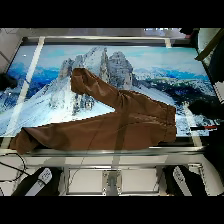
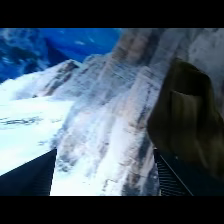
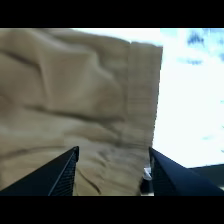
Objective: Fold the clothes and pants, and hang the long-sleeved shirts on hangers.
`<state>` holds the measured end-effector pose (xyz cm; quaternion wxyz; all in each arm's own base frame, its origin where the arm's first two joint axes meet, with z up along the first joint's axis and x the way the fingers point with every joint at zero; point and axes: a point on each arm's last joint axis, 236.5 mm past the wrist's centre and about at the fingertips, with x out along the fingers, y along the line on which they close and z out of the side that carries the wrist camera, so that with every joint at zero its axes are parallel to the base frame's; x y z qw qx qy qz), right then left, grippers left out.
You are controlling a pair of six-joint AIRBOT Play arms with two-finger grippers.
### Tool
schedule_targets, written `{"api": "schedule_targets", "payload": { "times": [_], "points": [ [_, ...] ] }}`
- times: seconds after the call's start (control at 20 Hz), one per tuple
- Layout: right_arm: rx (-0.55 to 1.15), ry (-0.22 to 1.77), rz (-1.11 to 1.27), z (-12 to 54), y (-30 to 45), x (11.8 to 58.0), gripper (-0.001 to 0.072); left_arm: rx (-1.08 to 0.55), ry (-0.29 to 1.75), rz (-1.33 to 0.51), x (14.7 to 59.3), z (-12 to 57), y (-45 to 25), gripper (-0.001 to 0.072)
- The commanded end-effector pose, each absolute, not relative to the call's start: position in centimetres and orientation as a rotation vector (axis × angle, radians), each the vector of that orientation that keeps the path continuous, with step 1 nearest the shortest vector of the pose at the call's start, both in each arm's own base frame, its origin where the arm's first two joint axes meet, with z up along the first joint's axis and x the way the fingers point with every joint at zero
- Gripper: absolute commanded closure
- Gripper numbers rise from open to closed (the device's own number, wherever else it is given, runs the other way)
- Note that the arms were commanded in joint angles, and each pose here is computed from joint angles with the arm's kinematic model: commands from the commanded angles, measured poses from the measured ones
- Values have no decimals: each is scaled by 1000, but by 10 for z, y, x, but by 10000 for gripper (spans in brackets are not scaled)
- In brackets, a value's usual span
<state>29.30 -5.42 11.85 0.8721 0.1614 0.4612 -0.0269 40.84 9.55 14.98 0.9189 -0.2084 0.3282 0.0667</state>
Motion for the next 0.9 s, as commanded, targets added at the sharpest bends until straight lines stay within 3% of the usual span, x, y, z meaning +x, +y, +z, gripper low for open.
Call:
{"api": "schedule_targets", "payload": {
  "times": [0.0, 0.15, 0.45, 0.85],
  "points": [
    [471, 894, 7, 127, -42, 329, 228, -488, 817, -122, 454, 101, -8, 7],
    [511, 1006, 31, 99, -38, 328, 228, -496, 903, -185, 485, 35, -82, 8],
    [465, 1018, 63, 94, -39, 330, 228, -830, 818, 3, 543, -28, -102, 9],
    [454, 962, 46, 99, -45, 341, 229, -827, 789, 56, 561, -57, -90, 11]
  ]
}}
